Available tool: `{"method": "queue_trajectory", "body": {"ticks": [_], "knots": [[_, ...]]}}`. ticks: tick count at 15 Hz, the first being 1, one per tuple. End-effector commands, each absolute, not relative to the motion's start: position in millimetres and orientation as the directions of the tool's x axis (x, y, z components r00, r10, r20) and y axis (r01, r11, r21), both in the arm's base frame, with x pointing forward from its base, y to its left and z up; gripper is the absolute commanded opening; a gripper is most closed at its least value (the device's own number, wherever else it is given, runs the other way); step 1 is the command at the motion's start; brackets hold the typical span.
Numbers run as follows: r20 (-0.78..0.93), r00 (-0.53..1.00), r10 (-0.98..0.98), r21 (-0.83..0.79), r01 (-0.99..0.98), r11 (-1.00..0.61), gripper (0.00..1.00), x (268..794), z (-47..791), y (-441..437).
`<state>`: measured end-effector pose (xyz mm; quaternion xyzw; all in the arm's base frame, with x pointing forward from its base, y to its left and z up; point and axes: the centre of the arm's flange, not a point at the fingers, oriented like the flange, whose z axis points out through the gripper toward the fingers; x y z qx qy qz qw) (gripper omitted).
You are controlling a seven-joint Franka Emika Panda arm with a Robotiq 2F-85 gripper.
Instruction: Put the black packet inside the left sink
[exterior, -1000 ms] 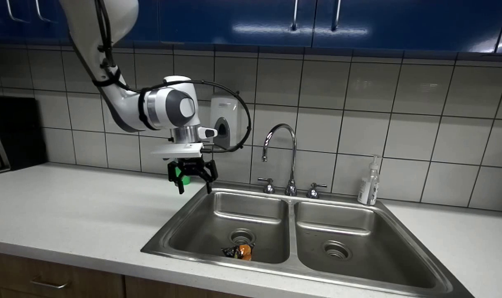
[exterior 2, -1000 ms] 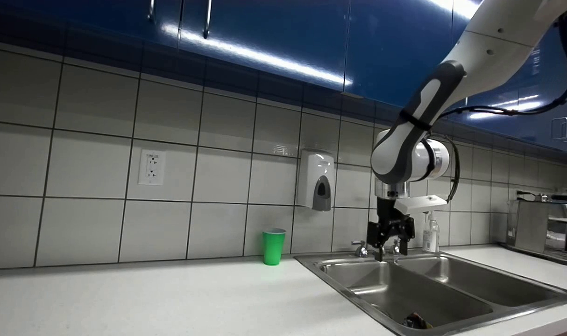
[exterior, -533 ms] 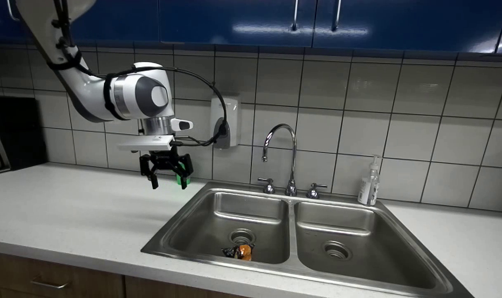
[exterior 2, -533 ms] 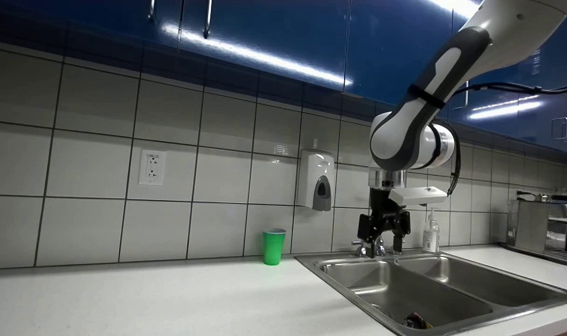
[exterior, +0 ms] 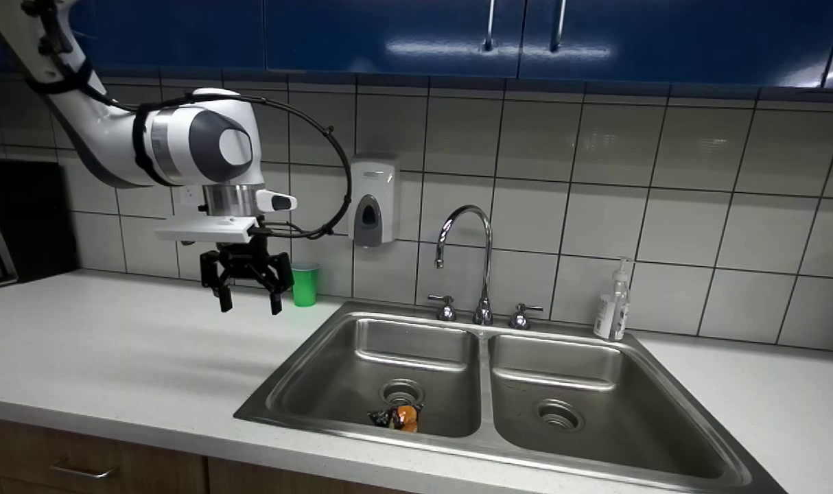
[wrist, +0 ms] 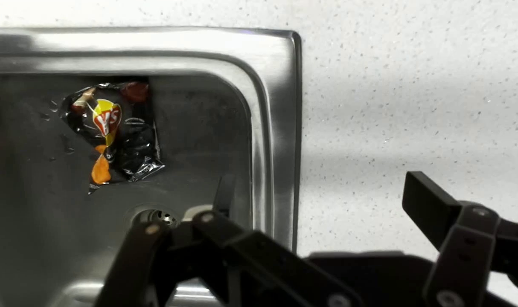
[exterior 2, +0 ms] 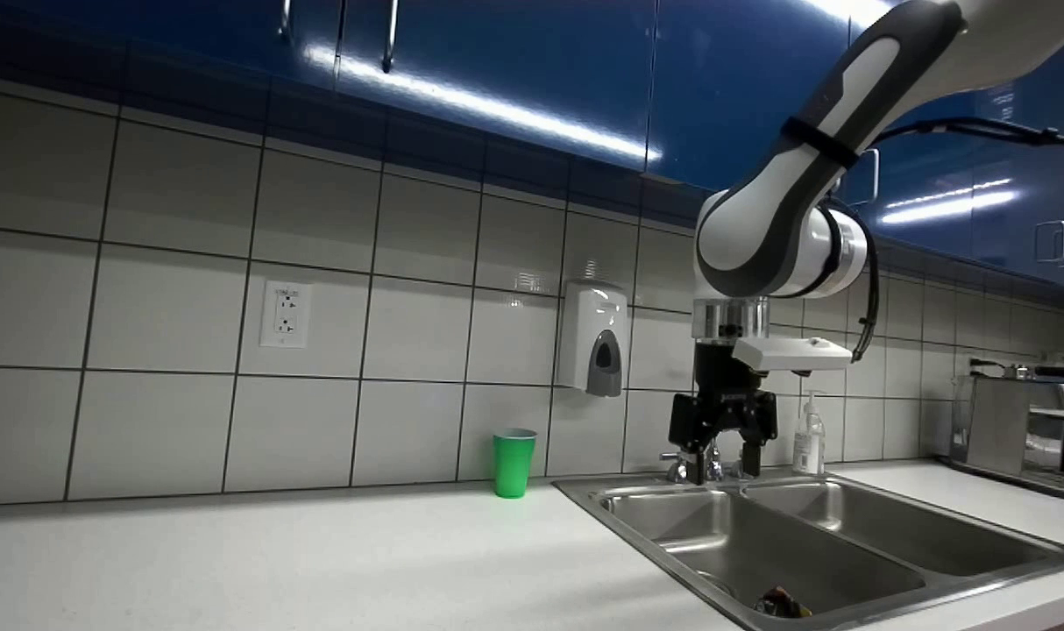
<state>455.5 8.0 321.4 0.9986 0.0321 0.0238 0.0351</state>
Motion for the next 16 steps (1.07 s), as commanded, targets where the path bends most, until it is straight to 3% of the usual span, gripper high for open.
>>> {"method": "queue_trajectory", "body": {"ticks": [1,16], "knots": [[0.038,0.997,0.062,0.065,0.06,-0.996,1.0,453.1,322.2,10.7],[0.026,0.998,0.061,0.059,0.059,-0.997,1.0,448.6,324.6,14.3]]}}
